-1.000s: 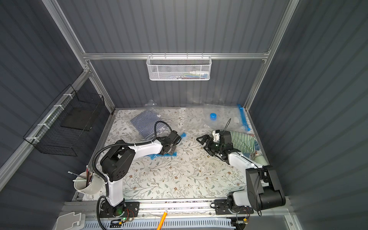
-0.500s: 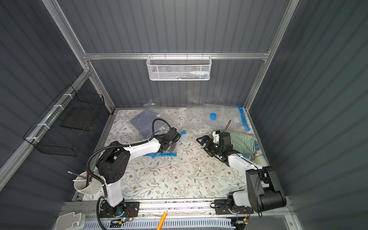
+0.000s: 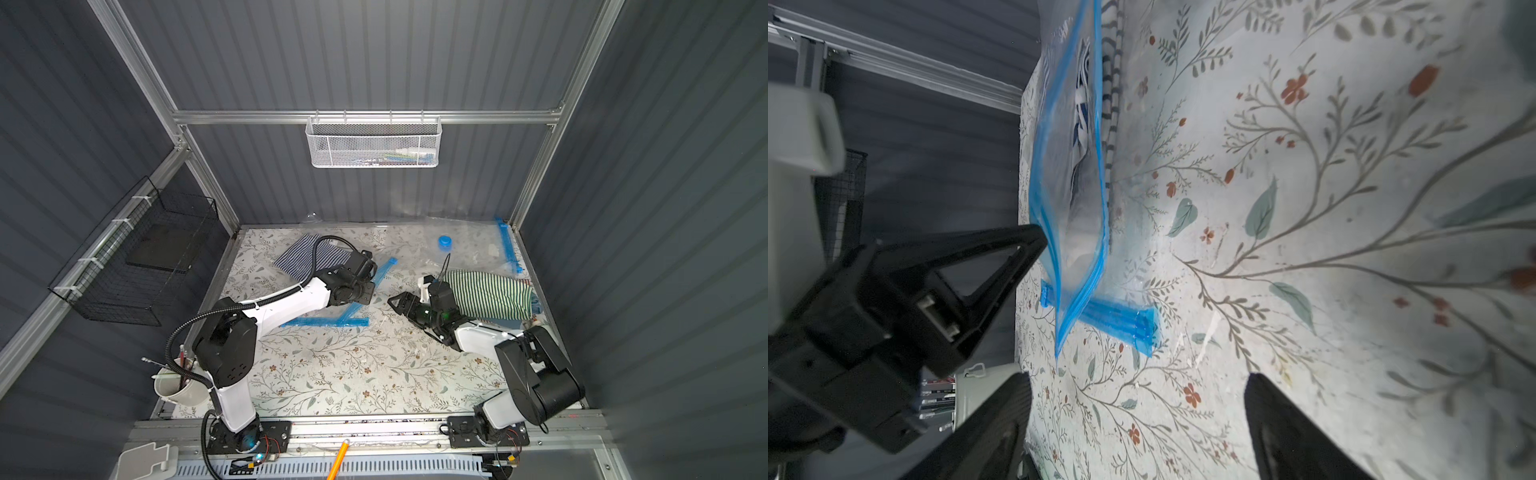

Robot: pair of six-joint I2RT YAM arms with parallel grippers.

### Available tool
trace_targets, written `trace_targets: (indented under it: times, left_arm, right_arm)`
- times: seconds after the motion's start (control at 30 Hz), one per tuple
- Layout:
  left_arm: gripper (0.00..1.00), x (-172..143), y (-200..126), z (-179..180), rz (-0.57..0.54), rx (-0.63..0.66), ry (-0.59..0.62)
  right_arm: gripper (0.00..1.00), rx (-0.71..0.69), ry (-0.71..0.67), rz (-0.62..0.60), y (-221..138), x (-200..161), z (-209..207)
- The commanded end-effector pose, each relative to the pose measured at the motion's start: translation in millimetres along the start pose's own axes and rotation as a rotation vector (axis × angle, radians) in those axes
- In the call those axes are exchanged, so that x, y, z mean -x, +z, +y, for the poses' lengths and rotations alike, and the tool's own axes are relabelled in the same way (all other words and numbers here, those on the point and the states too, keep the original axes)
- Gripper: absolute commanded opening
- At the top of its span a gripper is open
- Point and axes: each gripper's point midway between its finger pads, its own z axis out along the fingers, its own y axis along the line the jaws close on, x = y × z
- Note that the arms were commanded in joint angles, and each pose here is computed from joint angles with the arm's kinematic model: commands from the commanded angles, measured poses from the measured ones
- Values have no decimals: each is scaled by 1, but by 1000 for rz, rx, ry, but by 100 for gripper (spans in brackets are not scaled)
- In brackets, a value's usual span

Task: Take the tank top out of the vacuum bag
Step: Open the vacuum bag.

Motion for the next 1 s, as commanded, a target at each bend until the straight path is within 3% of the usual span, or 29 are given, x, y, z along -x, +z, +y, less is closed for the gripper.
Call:
trace_targets:
  times: [0.0, 0.23, 0.27, 0.8, 0.87, 0.97]
  left_arm:
    - [0, 17, -27, -12, -39, -81, -45]
    - [0, 24, -47, -18, -73, -138, -72]
    - [0, 11, -42, -15, -48, -132, -71]
    - [0, 3, -38, -24, -35, -188, -109]
    - [0, 4, -39, -24, -39, -192, -112]
    - [0, 7, -40, -21, -47, -173, -110]
  right_arm:
    - [78, 75, -58, -62, 13, 15, 28]
    - [69, 96, -66, -89, 30, 22, 30]
    - [69, 93, -65, -87, 32, 22, 29]
    - [62, 69, -49, -51, 53, 21, 25]
    - [52, 57, -38, -42, 60, 21, 20]
    - [29, 34, -29, -46, 66, 22, 12]
